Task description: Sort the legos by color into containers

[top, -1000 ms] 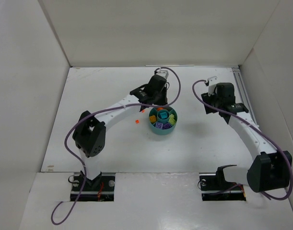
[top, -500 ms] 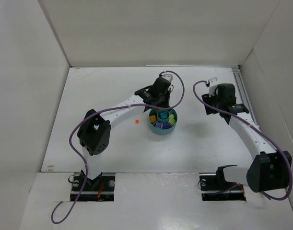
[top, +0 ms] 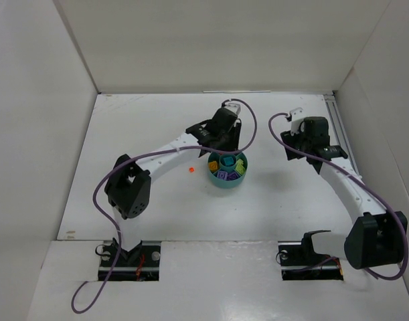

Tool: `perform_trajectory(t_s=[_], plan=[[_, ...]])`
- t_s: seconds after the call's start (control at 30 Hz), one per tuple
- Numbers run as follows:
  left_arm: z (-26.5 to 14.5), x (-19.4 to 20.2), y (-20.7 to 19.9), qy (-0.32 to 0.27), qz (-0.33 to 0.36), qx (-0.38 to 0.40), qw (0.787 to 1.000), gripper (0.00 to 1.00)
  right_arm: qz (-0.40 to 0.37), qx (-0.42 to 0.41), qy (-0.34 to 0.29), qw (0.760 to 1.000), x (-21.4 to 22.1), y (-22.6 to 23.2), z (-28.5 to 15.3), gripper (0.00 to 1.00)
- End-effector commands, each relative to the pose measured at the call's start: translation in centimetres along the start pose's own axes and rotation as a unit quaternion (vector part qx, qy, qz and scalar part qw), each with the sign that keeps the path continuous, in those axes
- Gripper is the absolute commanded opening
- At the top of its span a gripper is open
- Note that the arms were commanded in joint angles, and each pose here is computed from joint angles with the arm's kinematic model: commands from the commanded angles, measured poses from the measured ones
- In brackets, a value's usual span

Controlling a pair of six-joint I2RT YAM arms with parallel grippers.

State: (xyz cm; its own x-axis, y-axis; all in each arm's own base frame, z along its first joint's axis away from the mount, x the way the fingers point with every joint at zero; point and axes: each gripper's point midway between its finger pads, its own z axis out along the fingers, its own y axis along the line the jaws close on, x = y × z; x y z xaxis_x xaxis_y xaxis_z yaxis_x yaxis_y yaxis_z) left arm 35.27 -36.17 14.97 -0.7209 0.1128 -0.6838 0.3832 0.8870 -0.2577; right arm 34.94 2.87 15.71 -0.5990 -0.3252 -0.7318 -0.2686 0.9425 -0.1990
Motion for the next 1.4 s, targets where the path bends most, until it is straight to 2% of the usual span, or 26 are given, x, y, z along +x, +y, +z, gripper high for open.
perform_trajectory(t_s=[0.0, 0.1, 0.13, 0.17, 0.23, 0.33, 0.4, 0.47, 0.53, 0.6, 0.63, 0.73, 0.8, 0.83, 0.87, 1.03, 1.27, 1.37], plan=[[-4.0, -3.4, -0.5, -0.058, 0.002, 0.004, 0.998, 0.41, -0.019, -0.009, -0.052, 0.998, -2.5, 0.1, -0.7, 0.59], [-5.3, -4.2, 0.4, -0.081, -0.006, -0.016, 0.997, 0.71, -0.048, 0.001, -0.075, 0.996, -3.9, 0.7, -1.3, 0.6], [-6.8, -4.8, 0.4, -0.095, -0.015, -0.014, 0.995, 0.95, -0.06, -0.003, -0.092, 0.994, -4.7, 1.9, -1.5, 0.62], [-6.9, -3.7, 1.1, -0.088, -0.021, -0.022, 0.996, 1.0, -0.071, -0.005, -0.093, 0.993, -4.8, 2.4, -1.5, 0.64], [-9.0, -3.9, 2.4, -0.108, -0.051, -0.039, 0.992, 1.0, -0.097, -0.022, -0.109, 0.989, -6.2, 4.5, -1.8, 0.67], [-10.0, -1.0, 7.0, -0.102, -0.118, -0.099, 0.983, 1.0, -0.139, -0.025, -0.141, 0.98, -9.2, 6.8, -2.7, 0.71], [-11.6, 1.5, 10.3, -0.104, -0.161, -0.136, 0.972, 1.0, -0.185, -0.055, -0.169, 0.967, -11.4, 10.9, -3.4, 0.72], [-13.7, 3.4, 12.5, -0.108, -0.222, -0.156, 0.956, 1.0, -0.224, -0.094, -0.192, 0.951, -12.8, 15.3, -4.2, 0.73], [-14.4, 6.7, 16.8, -0.097, -0.265, -0.212, 0.936, 1.0, -0.265, -0.112, -0.202, 0.936, -14.2, 18.7, -4.0, 0.73], [-16.5, 8.4, 19.5, -0.117, -0.312, -0.25, 0.909, 1.0, -0.303, -0.124, -0.219, 0.919, -15.7, 22.6, -4.8, 0.73], [-16.7, 10.3, 21.3, -0.109, -0.332, -0.275, 0.896, 1.0, -0.331, -0.132, -0.194, 0.914, -14.9, 24.5, -3.0, 0.73], [-18.2, 11.9, 22.6, -0.134, -0.386, -0.298, 0.863, 1.0, -0.364, -0.17, -0.18, 0.898, -14.9, 29.6, -1.5, 0.72], [-19.0, 12.5, 23.2, -0.143, -0.397, -0.313, 0.851, 1.0, -0.362, -0.199, -0.171, 0.895, -14.4, 31.8, -0.6, 0.72], [-19.4, 12.7, 23.3, -0.149, -0.401, -0.314, 0.847, 1.0, -0.362, -0.199, -0.17, 0.895, -15.2, 32.2, -0.4, 0.72], [-19.5, 12.6, 23.2, -0.155, -0.408, -0.31, 0.845, 1.0, -0.361, -0.21, -0.145, 0.897, -13.9, 33.4, 1.4, 0.72], [-19.3, 12.3, 22.6, -0.158, -0.405, -0.284, 0.855, 1.0, -0.357, -0.246, -0.097, 0.896, -12.1, 36.6, 4.8, 0.69], [-18.8, 12.0, 22.1, -0.15, -0.389, -0.269, 0.868, 1.0, -0.334, -0.241, -0.016, 0.911, -7.9, 37.1, 7.5, 0.67], [-18.5, 11.9, 21.9, -0.147, -0.385, -0.265, 0.872, 1.0, -0.335, -0.247, 0.005, 0.909, -6.6, 37.5, 8.4, 0.67]])
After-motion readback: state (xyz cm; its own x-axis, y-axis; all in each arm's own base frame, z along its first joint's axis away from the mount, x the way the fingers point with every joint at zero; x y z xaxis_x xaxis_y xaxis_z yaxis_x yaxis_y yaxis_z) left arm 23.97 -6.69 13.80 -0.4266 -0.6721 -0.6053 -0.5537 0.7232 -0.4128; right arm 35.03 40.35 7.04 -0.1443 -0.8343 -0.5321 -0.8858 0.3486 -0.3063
